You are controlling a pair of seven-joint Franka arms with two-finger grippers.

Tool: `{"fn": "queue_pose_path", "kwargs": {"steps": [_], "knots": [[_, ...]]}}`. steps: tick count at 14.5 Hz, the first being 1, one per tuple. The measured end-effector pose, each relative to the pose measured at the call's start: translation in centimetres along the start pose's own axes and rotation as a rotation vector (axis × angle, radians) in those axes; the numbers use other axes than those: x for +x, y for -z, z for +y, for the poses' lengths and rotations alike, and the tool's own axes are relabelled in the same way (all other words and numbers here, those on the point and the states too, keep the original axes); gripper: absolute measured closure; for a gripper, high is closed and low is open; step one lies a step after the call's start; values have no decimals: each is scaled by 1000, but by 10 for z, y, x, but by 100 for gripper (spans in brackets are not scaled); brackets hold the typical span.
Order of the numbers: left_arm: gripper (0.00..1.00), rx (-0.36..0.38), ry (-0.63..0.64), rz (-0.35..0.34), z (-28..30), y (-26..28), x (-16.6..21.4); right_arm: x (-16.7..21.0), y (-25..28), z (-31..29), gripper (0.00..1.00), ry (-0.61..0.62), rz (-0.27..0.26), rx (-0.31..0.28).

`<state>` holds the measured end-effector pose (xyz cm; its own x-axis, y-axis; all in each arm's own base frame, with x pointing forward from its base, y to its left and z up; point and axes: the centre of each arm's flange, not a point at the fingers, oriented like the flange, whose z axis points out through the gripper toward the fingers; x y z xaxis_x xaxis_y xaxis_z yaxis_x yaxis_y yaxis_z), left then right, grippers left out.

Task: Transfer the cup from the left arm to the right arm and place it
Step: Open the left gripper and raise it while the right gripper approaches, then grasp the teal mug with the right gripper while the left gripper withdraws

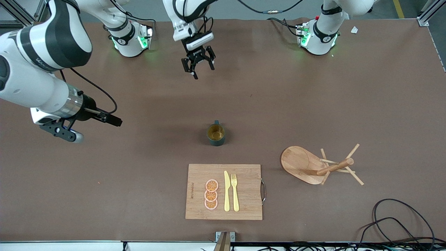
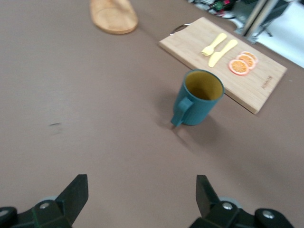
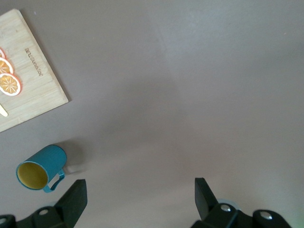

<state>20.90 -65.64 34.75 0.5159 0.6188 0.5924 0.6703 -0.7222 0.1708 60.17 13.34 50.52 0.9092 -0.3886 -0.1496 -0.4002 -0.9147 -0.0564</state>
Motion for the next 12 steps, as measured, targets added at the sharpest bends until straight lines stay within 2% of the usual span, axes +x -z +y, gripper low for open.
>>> {"fn": "queue_pose_path", "kwargs": {"steps": [3, 5, 8, 12], "knots": [[0, 79, 45, -116, 25, 28, 106, -6, -13, -22, 0, -30, 6, 1], [0, 122, 41, -190, 42, 21, 190, -13, -23, -36, 0, -46, -2, -8], [0, 154, 32, -287, 58, -11, 309, -25, -41, -58, 0, -52, -16, -25], [0, 185, -16, -381, 55, -83, 446, -47, -68, -102, 0, -106, -1, -20]]}}
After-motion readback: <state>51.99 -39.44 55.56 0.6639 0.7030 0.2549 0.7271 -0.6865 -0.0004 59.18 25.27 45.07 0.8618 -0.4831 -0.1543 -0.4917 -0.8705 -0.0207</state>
